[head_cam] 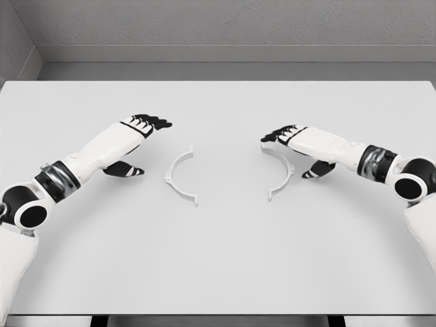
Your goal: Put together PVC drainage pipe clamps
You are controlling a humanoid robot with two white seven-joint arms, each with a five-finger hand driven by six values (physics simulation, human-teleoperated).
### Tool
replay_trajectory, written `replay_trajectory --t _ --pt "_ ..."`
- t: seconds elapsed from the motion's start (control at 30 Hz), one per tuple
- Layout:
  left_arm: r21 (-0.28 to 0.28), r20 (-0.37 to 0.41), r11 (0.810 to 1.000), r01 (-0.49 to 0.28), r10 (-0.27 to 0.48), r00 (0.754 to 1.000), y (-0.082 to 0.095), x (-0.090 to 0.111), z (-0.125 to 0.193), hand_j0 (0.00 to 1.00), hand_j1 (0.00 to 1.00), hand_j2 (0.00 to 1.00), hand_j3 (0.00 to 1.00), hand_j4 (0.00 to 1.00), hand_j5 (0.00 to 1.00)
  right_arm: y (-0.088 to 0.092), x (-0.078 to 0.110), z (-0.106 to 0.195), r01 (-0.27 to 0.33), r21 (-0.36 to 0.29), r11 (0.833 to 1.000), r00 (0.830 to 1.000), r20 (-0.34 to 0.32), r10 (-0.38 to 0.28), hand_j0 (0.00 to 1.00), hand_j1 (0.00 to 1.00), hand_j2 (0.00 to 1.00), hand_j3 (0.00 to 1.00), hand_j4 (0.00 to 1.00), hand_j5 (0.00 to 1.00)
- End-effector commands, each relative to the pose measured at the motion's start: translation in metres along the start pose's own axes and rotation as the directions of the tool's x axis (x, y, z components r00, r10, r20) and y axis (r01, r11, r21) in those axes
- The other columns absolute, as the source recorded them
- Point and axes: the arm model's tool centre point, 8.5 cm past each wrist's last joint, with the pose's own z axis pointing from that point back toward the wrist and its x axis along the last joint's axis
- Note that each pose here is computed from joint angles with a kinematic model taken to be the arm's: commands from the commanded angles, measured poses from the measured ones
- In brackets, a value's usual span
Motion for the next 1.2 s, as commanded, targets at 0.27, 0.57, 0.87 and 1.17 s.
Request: replay_trajectory --t 0.27,0.57,0.87,1.17 --pt "0.001 -0.001 1.0 -0.009 0.009 1.0 -0.001 0.0 0.001 1.0 1.0 1.0 1.0 1.0 1.0 0.001 -0.011 -0.014 0.034 0.025 0.999 0.999 -0.014 -0.034 1.0 1.0 1.0 1.0 1.0 1.0" --pt "0.001 0.013 1.0 -0.009 0.009 1.0 -0.003 0.005 0.0 1.0 1.0 1.0 1.0 1.0 1.0 0.006 -0.016 -0.018 0.047 0.042 0.998 0.999 -0.025 -0.046 1.0 1.0 1.0 1.0 1.0 1.0" --pt "-0.005 0.028 1.0 -0.012 0.012 1.0 -0.006 0.011 -0.004 1.0 1.0 1.0 1.0 1.0 1.0 -0.006 -0.015 -0.018 0.027 0.026 0.999 0.999 -0.021 -0.027 1.0 1.0 1.0 1.0 1.0 1.0" --pt "-0.018 0.041 1.0 -0.018 0.019 0.999 -0.012 0.017 -0.009 1.0 1.0 1.0 1.0 1.0 1.0 -0.01 -0.015 -0.016 0.018 0.023 1.0 1.0 -0.021 -0.018 1.0 1.0 1.0 1.0 1.0 1.0"
